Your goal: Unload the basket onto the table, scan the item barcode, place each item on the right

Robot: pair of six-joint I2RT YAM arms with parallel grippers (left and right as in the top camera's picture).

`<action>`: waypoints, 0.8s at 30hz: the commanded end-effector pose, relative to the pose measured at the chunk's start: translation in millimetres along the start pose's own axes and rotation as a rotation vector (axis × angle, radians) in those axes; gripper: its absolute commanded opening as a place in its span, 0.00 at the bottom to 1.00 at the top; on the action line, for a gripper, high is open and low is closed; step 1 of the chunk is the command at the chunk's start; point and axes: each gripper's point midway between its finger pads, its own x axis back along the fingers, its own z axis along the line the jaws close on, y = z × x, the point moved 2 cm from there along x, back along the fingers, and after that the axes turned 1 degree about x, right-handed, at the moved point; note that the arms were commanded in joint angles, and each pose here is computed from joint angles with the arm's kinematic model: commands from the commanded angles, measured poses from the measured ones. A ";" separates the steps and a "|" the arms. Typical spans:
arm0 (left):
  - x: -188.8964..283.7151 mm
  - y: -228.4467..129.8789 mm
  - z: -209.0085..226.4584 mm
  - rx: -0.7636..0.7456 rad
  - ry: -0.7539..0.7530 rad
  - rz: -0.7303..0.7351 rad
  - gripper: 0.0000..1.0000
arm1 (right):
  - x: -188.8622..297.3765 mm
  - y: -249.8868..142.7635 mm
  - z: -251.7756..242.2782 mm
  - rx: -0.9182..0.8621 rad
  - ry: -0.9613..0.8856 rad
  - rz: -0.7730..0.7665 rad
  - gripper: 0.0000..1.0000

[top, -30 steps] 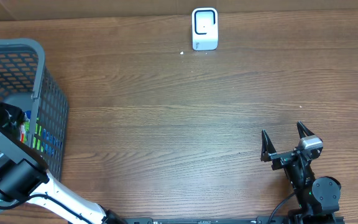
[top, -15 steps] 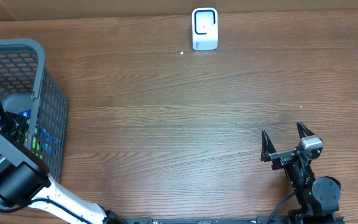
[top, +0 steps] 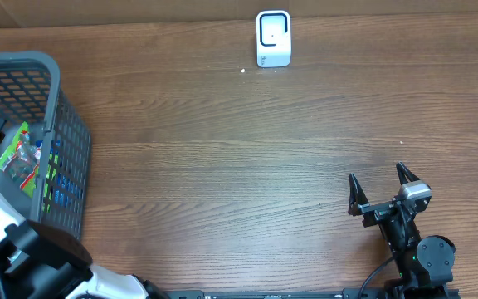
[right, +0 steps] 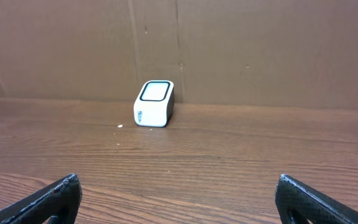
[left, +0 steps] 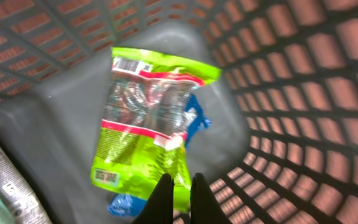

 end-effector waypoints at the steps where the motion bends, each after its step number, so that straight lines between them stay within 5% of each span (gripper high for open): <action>1: -15.1 -13.0 -8.3 -0.054 -0.001 0.056 0.04 | -0.1 -2.0 0.8 -0.001 0.004 -0.003 1.00; 3: -19.5 -17.4 -14.7 -0.078 -0.006 0.066 0.08 | -0.1 -2.0 0.7 -0.001 0.003 -0.003 1.00; 6: -29.0 -28.2 -29.8 -0.190 -0.021 0.100 0.36 | -0.1 -2.0 0.8 -0.001 0.004 -0.003 1.00; 8: -36.9 -38.4 -36.9 -0.244 -0.015 0.137 0.43 | -0.1 -2.0 0.8 -0.001 0.004 -0.003 1.00; 18: -70.2 -94.1 -14.6 -0.270 0.125 0.440 0.31 | -0.1 -2.0 0.7 -0.001 0.003 -0.003 1.00; 24: -96.4 -95.2 -18.4 -0.316 0.114 0.457 0.29 | -0.1 -2.0 0.8 -0.001 0.004 -0.003 1.00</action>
